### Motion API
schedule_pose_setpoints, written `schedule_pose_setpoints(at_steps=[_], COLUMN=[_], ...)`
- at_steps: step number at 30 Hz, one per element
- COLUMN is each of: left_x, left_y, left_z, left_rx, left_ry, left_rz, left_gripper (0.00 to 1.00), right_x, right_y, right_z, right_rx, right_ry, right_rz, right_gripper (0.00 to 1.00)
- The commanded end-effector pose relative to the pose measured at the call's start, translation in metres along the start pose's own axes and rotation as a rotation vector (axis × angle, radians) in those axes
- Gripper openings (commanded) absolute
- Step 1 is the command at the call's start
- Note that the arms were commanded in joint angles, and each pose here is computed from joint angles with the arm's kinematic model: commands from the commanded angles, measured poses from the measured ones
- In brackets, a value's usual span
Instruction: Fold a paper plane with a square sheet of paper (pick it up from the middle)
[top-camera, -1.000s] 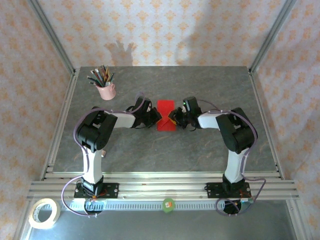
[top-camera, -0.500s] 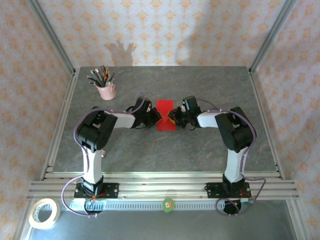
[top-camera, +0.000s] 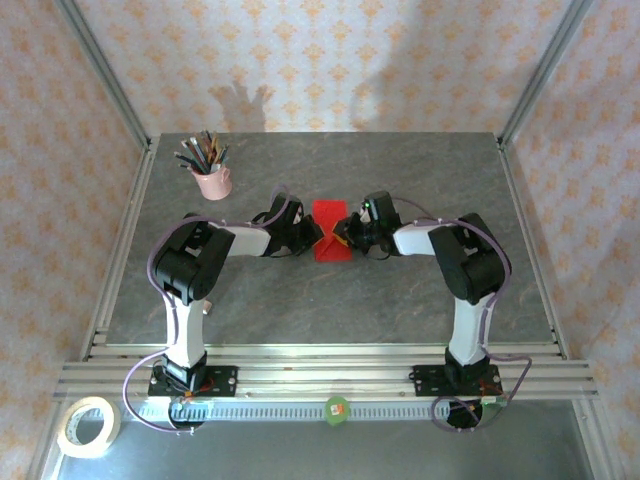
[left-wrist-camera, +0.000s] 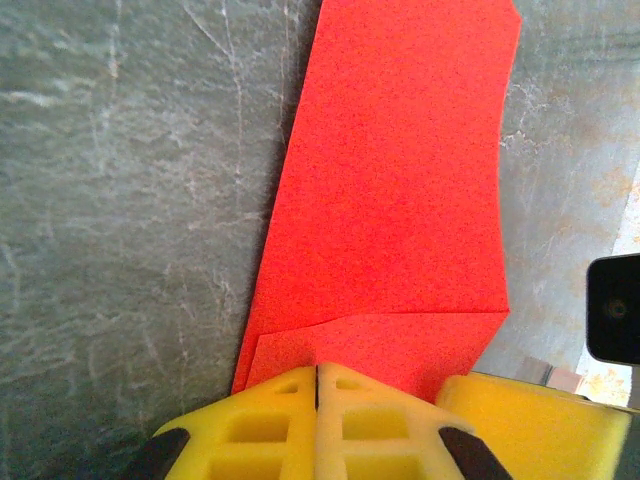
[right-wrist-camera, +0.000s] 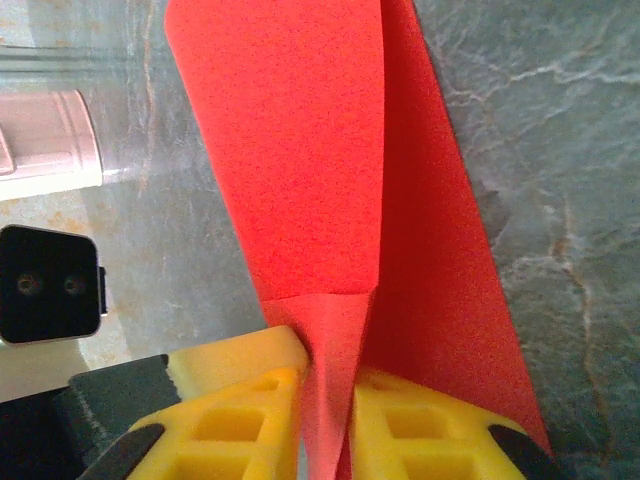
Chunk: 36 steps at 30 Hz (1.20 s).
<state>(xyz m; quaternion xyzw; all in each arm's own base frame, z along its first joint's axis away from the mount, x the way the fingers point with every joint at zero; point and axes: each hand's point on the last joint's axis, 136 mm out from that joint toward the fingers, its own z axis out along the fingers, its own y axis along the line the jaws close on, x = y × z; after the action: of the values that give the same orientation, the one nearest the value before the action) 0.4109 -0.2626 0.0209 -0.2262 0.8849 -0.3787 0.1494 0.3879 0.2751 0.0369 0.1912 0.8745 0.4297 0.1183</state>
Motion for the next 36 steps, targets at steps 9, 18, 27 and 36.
schedule_pose_setpoints(at_steps=[9, 18, 27, 36], left_x=[-0.001, -0.036, -0.031, -0.001], left_y=[0.005, -0.044, -0.077, -0.103], left_z=[-0.012, -0.078, -0.129, -0.146], left_rx=[-0.021, 0.137, 0.352, 0.513], left_ry=[0.012, -0.128, -0.155, -0.079], left_rz=[0.000, 0.040, 0.110, 0.142], left_gripper=[0.09, 0.21, 0.56, 0.87], right_x=[0.002, -0.013, -0.001, 0.022], right_y=[0.000, 0.049, 0.121, 0.157], right_z=[0.007, -0.023, -0.071, -0.097], right_rx=[-0.008, -0.120, -0.403, -0.575], right_ry=[0.009, -0.084, -0.092, -0.009], right_rz=[-0.034, -0.169, -0.310, -0.365], right_gripper=[0.09, 0.02, 0.02, 0.02])
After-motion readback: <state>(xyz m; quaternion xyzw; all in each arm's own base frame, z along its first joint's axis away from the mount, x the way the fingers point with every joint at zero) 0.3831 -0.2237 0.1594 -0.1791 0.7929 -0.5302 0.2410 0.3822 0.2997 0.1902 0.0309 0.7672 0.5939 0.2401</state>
